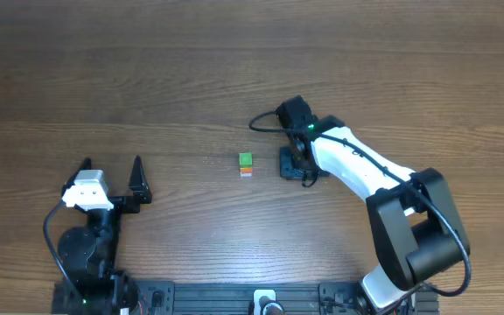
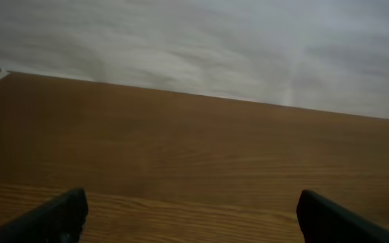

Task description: Stack Cubes

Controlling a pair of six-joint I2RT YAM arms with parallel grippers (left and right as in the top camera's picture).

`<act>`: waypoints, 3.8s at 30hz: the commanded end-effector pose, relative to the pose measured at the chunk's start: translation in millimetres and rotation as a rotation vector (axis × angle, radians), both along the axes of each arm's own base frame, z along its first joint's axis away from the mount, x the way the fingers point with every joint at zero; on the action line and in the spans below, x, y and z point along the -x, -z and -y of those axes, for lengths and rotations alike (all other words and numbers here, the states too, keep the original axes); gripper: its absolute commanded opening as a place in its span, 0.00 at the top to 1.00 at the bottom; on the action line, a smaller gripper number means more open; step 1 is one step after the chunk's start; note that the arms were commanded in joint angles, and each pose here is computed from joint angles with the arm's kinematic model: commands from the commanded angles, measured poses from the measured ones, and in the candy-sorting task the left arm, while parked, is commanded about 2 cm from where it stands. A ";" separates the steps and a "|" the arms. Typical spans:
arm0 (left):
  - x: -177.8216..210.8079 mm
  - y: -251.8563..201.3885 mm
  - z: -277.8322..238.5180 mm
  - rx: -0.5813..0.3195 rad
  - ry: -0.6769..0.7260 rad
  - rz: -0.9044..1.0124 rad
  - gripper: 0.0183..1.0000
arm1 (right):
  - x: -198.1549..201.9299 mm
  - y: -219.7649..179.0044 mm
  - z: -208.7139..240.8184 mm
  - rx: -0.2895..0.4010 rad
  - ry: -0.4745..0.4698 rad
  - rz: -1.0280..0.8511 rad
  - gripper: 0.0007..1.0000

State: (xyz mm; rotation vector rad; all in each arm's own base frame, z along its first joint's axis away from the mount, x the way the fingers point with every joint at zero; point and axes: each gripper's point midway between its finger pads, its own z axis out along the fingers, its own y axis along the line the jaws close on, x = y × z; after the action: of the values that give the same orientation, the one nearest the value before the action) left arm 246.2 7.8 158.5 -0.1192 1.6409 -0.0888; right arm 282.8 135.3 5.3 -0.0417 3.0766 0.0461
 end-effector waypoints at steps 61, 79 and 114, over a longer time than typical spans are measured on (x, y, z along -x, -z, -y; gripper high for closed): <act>0.1 1.4 1.1 -0.006 0.009 0.001 0.00 | -8.9 -106.6 -120.7 0.009 -0.033 0.087 0.83; 0.1 1.4 1.1 -0.006 0.009 0.001 0.00 | -11.4 -105.0 -119.1 0.018 -0.029 0.094 0.80; 0.1 1.4 1.1 -0.006 0.009 0.001 0.00 | -31.7 -101.4 -113.1 0.003 -0.030 0.121 0.01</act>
State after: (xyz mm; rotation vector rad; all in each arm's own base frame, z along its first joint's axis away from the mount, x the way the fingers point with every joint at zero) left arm 246.2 7.8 158.5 -0.1192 1.6409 -0.0888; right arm 296.5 257.8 107.3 -0.1033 2.9784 0.0477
